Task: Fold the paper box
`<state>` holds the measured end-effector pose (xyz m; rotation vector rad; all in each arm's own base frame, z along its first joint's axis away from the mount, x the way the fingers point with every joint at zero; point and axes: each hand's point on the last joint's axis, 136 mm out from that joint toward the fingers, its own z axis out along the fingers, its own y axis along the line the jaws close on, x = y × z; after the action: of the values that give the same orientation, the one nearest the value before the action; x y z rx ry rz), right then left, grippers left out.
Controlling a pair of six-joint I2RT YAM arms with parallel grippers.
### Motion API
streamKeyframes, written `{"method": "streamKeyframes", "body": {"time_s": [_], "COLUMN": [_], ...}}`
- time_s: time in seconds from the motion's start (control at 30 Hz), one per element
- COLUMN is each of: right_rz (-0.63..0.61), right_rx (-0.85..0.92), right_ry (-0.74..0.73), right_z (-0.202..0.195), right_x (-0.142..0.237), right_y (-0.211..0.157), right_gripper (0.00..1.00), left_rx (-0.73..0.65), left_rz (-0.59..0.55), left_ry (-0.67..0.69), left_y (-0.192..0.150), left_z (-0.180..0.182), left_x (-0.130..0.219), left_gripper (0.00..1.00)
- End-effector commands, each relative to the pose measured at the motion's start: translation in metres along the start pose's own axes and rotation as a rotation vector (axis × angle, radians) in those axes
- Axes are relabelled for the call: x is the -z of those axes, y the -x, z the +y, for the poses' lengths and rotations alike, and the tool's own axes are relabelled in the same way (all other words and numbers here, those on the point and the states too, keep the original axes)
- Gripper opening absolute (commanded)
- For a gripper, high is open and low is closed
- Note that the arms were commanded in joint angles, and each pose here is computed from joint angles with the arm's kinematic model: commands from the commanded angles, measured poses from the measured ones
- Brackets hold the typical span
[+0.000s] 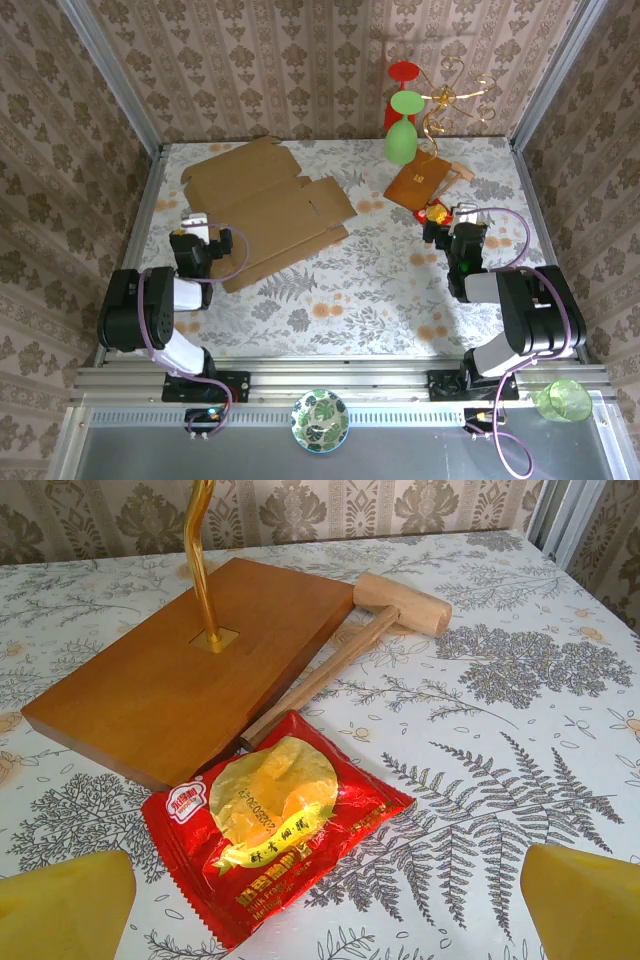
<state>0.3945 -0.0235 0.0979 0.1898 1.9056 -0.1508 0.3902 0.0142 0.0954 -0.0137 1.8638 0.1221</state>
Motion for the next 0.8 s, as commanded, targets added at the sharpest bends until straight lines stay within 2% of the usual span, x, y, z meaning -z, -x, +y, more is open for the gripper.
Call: {"method": "streamKeyframes", "body": {"time_s": [0.0, 0.23, 0.57, 0.7, 0.77], "right_rz": [-0.021, -0.024, -0.022, -0.040, -0.090], "right_rx": [-0.007, -0.008, -0.008, -0.020, 0.002], "right_ry": [-0.032, -0.033, -0.032, -0.047, -0.036], "right_z": [-0.005, -0.005, -0.005, -0.009, -0.003], "right_x": [0.002, 0.002, 0.002, 0.008, 0.016], "right_y": [0.002, 0.003, 0.002, 0.007, 0.010], "right_gripper": [1.00, 1.00, 1.00, 1.00, 1.00], "left_rx": [-0.016, -0.005, -0.014, -0.040, -0.108], "left_rz": [-0.023, -0.003, 0.000, -0.066, -0.132], "left_ry": [0.003, 0.053, 0.057, 0.104, 0.110], "left_y": [0.005, 0.004, 0.005, 0.011, 0.021], "left_z": [0.000, 0.007, 0.006, 0.003, -0.008], "left_x": [0.002, -0.001, -0.001, 0.014, 0.027], "left_gripper": [1.00, 1.00, 1.00, 1.00, 1.00]}}
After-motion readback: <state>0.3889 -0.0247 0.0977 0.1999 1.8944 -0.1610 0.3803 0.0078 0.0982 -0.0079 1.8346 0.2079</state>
